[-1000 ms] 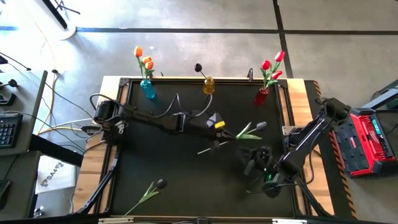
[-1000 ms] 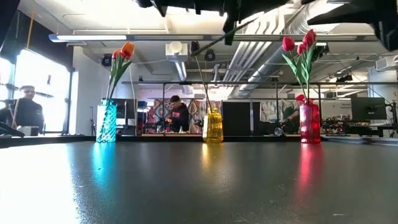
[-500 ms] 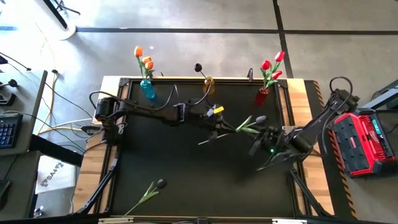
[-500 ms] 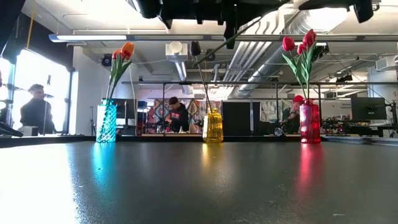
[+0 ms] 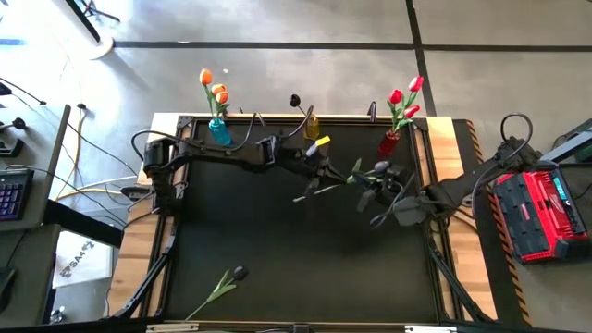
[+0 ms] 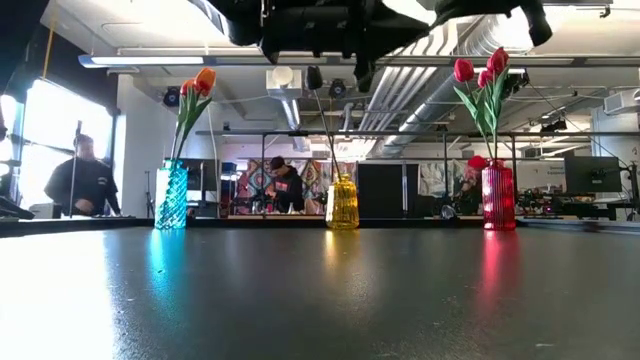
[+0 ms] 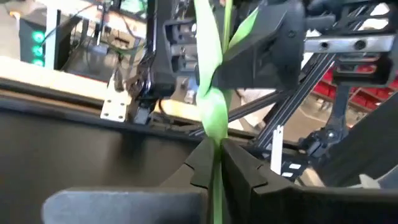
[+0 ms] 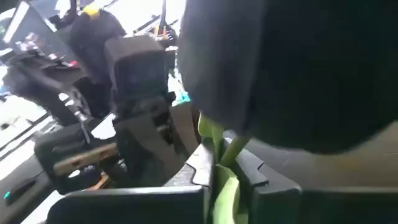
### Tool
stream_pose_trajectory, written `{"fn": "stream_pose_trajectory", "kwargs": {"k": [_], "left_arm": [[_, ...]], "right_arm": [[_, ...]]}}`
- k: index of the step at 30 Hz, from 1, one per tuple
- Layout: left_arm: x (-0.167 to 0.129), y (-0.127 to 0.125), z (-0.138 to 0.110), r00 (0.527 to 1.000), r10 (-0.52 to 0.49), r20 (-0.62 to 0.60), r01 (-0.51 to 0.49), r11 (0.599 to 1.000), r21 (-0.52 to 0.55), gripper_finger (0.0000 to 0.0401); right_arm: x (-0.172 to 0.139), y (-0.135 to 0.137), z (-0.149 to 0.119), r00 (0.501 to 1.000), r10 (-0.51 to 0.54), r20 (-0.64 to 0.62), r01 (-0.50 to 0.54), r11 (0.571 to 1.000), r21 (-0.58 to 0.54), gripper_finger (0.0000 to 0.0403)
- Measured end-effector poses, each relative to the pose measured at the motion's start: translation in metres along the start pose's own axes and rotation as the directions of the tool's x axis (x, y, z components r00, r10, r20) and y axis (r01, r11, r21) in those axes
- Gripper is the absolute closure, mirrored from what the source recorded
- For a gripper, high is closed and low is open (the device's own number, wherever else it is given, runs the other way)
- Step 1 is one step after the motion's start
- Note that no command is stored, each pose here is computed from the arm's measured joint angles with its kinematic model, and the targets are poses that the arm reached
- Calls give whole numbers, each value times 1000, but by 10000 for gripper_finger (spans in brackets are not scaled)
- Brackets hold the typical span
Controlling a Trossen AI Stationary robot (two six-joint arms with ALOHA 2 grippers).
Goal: Sort flowers into vase by color
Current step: Put the right black flower into the yellow vase
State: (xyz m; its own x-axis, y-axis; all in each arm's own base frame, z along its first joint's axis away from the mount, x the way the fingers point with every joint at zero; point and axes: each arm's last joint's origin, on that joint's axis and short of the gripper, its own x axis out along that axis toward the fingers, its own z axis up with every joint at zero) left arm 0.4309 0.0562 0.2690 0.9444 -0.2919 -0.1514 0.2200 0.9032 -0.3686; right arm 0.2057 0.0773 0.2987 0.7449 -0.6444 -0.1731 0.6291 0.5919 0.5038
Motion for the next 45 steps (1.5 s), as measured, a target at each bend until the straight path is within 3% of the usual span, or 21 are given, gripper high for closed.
{"fn": "stream_pose_trajectory", "kwargs": {"k": [11, 20, 28, 34, 41, 45], "left_arm": [[-15, 31, -8, 988, 73, -134, -72, 997, 8, 291], [-33, 47, 0, 987, 45, -157, -61, 993, -96, 281], [-35, 53, 1, 973, 190, -135, -205, 973, -108, 298], [-33, 41, 5, 976, 186, -112, -198, 975, -99, 340], [-58, 25, 30, 965, 250, -81, -253, 967, -34, 393], [-70, 10, 37, 949, 298, -106, -299, 954, 7, 399]], "right_arm": [[15, -16, -3, 993, -70, -98, 65, 997, -50, 401], [18, -26, -8, 968, -97, -230, 83, 994, -71, 402], [14, -38, -15, 919, -162, -360, 128, 985, -116, 402], [18, -29, -13, 919, -71, -387, 18, 990, -138, 403], [37, -36, -5, 884, -53, -465, -71, 967, -246, 403], [50, -37, 4, 888, -16, -460, -120, 957, -266, 403]]}}
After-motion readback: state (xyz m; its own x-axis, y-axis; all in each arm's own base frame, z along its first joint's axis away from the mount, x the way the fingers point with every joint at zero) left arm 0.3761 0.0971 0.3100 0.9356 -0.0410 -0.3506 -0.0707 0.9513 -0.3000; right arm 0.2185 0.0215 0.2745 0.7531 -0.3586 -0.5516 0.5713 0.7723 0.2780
